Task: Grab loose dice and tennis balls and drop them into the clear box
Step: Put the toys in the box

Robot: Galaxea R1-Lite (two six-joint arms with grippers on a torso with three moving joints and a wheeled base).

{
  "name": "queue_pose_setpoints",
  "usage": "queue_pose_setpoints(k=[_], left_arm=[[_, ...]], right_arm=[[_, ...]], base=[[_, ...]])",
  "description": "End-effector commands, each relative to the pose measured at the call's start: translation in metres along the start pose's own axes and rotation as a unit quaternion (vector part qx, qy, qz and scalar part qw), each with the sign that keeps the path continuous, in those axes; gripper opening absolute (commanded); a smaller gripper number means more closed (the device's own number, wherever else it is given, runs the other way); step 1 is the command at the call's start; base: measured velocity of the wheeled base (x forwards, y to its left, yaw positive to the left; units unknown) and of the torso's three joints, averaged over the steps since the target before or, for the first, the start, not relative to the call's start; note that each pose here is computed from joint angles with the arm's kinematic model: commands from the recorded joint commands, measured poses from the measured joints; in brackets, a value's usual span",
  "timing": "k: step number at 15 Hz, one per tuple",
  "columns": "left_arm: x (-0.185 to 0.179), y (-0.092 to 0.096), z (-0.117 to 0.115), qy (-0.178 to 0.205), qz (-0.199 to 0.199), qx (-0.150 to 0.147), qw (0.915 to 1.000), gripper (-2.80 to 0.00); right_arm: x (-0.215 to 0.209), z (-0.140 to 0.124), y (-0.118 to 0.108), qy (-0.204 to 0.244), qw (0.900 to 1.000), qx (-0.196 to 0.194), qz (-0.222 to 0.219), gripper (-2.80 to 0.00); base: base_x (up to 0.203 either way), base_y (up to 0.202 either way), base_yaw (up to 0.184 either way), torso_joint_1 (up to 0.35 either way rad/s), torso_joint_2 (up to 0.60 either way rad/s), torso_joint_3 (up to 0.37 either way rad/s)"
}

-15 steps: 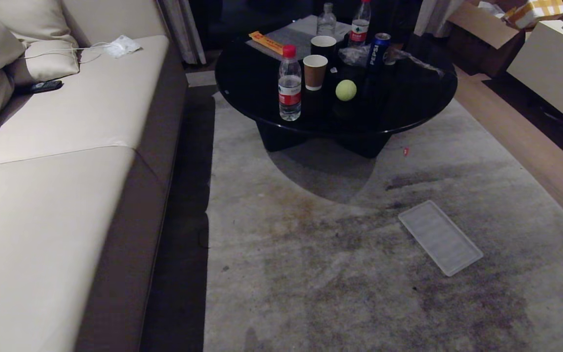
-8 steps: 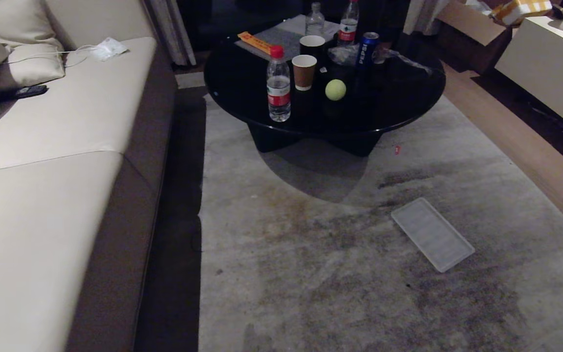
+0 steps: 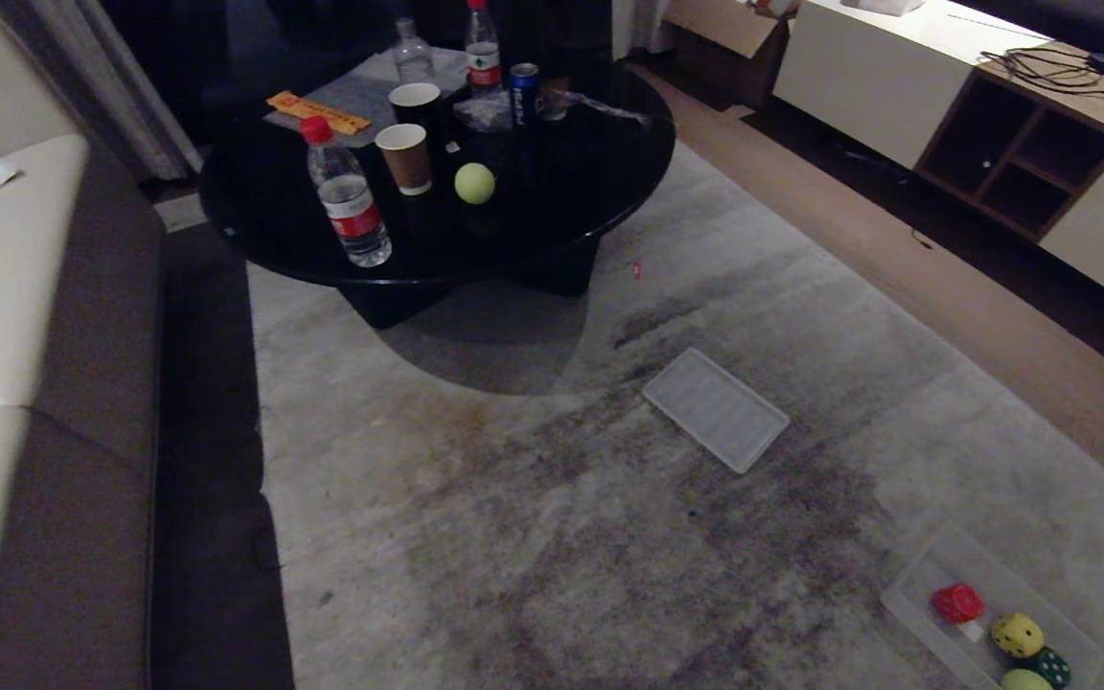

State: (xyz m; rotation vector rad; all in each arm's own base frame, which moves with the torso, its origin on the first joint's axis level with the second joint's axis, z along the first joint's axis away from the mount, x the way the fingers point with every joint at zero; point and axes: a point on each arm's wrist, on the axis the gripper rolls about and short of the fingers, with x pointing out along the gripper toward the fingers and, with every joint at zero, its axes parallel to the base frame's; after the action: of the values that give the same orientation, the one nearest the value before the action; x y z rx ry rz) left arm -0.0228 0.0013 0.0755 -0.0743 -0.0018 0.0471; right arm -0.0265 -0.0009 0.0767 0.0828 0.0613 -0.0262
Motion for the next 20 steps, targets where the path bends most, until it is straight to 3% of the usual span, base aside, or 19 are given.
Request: queue_pose_setpoints(k=[1,16,20], left_arm=[[0.0002,0.0,-0.0004,0.002,0.0,0.0,1.0,-2.8],[0.0002,0.0,-0.0002,0.001,0.0,0.0,1.0,-2.8],[0.0002,0.0,-0.0002,0.001,0.0,0.0,1.0,-2.8]], right_arm=[[0.0002,-0.0002,0.0,0.001,1.0,0.0,0.0,-2.8],[0.0001,0.0,0.0,0.001,1.0,0.0,0.0,-2.8],[0.0001,0.0,0.0,0.001,1.0,0.0,0.0,-2.8]], base=[[0.002,0.01,-0.168,0.004,0.0,0.002],[0.001,0.01,-0.164,0.003,0.0,0.003],[0.0,0.003,-0.056,0.001,0.0,0.001]])
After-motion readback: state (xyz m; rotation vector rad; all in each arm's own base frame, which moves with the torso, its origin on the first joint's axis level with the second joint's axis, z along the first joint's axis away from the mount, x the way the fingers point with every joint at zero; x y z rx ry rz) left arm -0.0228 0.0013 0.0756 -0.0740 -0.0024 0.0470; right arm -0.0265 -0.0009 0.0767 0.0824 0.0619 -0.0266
